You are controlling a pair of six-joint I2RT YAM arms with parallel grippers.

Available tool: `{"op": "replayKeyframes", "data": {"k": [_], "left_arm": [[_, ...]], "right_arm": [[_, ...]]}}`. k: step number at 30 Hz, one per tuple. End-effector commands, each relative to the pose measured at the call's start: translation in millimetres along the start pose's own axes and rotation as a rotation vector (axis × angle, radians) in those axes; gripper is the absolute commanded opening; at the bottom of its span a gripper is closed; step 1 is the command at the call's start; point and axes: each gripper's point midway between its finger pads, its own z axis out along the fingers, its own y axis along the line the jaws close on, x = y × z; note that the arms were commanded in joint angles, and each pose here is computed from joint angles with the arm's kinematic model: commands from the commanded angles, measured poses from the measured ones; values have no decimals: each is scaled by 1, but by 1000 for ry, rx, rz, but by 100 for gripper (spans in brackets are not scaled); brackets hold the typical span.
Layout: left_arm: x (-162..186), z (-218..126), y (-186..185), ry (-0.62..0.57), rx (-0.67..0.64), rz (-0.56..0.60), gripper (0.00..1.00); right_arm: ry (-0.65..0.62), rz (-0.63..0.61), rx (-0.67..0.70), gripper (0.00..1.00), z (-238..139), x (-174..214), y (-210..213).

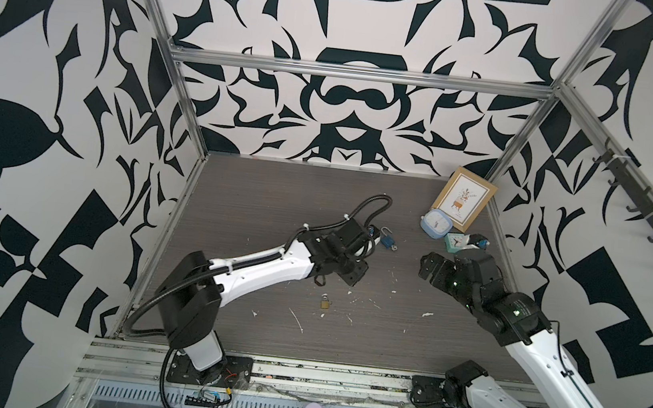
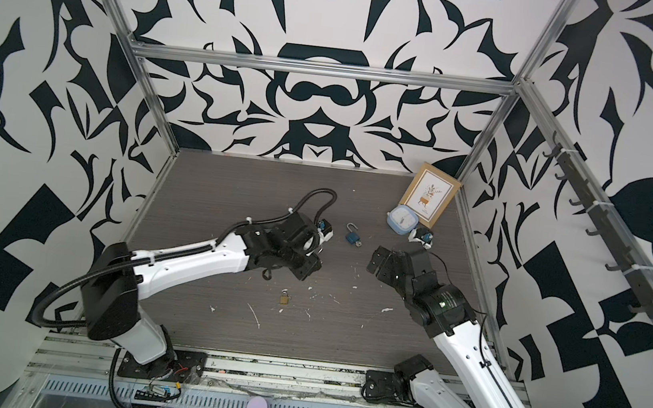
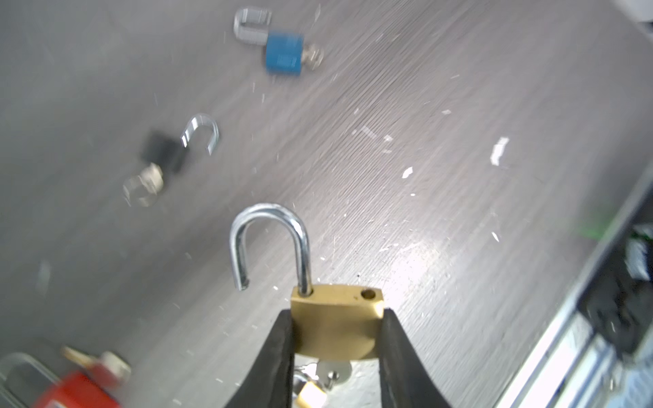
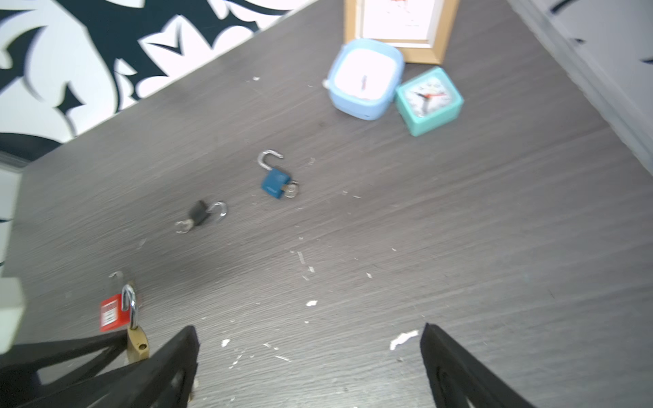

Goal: Lock with the key

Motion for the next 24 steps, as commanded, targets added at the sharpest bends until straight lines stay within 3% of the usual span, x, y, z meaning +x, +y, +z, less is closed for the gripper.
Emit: {"op": "replayKeyframes", "data": {"k": [1, 5, 8, 16, 24], "left_arm": [[-3, -15, -19, -101, 157, 312, 0], [25, -33, -37, -129, 271, 616, 0], [33, -43, -42, -179, 282, 726, 0], [43, -58, -56, -242, 351, 809, 0], [39, -66, -55, -278, 326, 811, 0]], "right_arm": [[35, -63, -184, 100, -9, -11, 45], [91, -121, -396, 97, -20, -11, 90], [166, -146, -480, 95, -18, -1, 107], [419, -114, -498, 87, 14, 39, 123], [484, -202, -530, 85, 19, 62, 146]]}}
